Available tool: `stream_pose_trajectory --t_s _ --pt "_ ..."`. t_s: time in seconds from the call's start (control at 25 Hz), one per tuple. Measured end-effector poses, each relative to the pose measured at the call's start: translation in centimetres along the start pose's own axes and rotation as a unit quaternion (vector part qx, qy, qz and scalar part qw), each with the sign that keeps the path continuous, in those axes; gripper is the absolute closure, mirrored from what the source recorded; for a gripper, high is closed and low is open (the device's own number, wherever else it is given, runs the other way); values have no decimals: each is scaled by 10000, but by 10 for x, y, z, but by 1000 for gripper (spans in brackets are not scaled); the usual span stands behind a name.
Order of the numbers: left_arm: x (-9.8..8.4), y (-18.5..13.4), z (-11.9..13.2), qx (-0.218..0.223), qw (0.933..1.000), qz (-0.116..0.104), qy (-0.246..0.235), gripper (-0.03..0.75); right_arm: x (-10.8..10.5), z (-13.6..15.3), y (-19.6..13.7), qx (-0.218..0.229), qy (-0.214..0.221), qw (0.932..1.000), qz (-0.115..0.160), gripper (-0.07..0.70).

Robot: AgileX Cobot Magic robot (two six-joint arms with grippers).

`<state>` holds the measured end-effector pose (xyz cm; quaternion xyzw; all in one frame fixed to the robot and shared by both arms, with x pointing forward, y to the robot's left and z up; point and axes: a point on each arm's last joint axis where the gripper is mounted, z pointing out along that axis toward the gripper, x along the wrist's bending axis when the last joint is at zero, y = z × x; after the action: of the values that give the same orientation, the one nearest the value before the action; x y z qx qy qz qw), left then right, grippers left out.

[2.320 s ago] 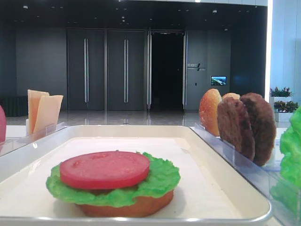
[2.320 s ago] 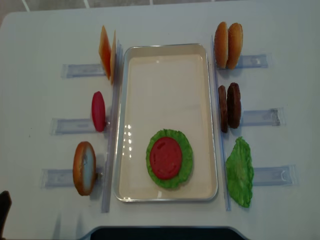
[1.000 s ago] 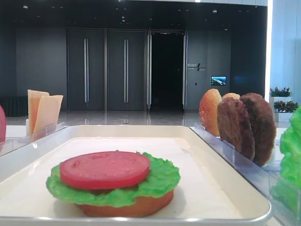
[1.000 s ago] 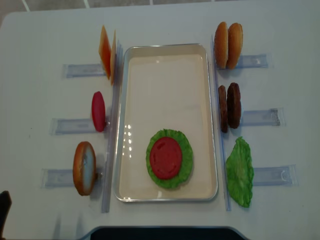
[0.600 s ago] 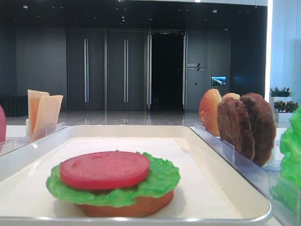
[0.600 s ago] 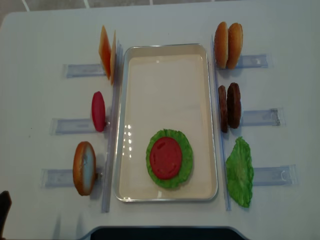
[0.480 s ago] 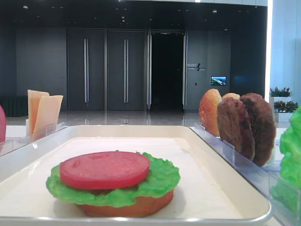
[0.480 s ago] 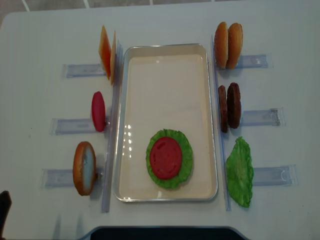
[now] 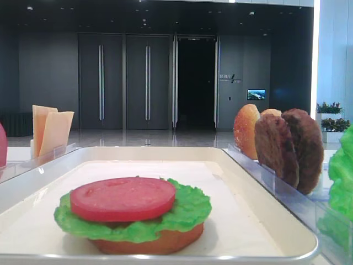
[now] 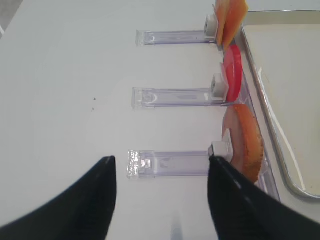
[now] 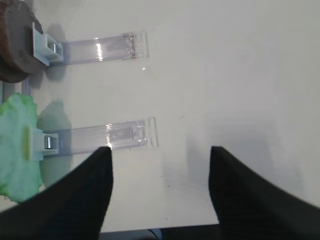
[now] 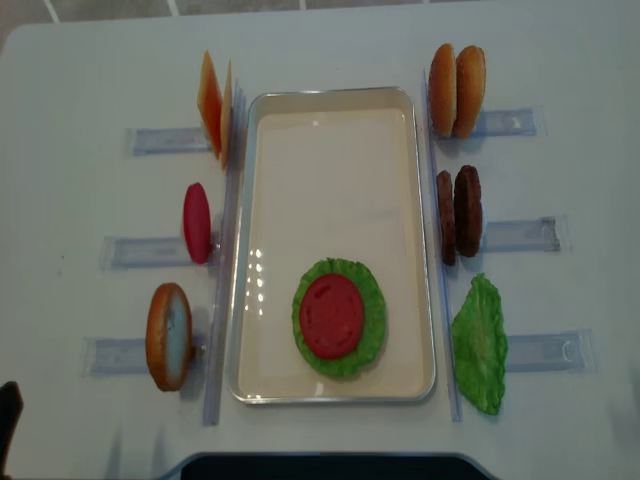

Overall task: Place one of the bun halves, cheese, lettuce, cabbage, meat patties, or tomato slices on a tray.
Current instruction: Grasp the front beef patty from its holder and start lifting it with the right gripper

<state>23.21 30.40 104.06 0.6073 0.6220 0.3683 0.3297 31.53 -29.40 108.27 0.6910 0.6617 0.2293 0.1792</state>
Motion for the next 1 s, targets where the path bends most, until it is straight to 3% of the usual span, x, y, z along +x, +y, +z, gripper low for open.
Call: stream_pose_trajectory --t_s 0.2,0.56,0.84,1.0 --pt "0 0 0 0 10000 0 0 300 2 15 39 524 28 9986 21 199" --pt "0 0 0 4 10000 0 0 370 2 59 90 1402 68 9901 -56 199" --pt "0 0 0 4 10000 0 0 434 3 75 106 1622 112 9867 -80 199" --pt "0 0 0 4 10000 0 0 479 15 75 106 1622 203 9864 -181 199"
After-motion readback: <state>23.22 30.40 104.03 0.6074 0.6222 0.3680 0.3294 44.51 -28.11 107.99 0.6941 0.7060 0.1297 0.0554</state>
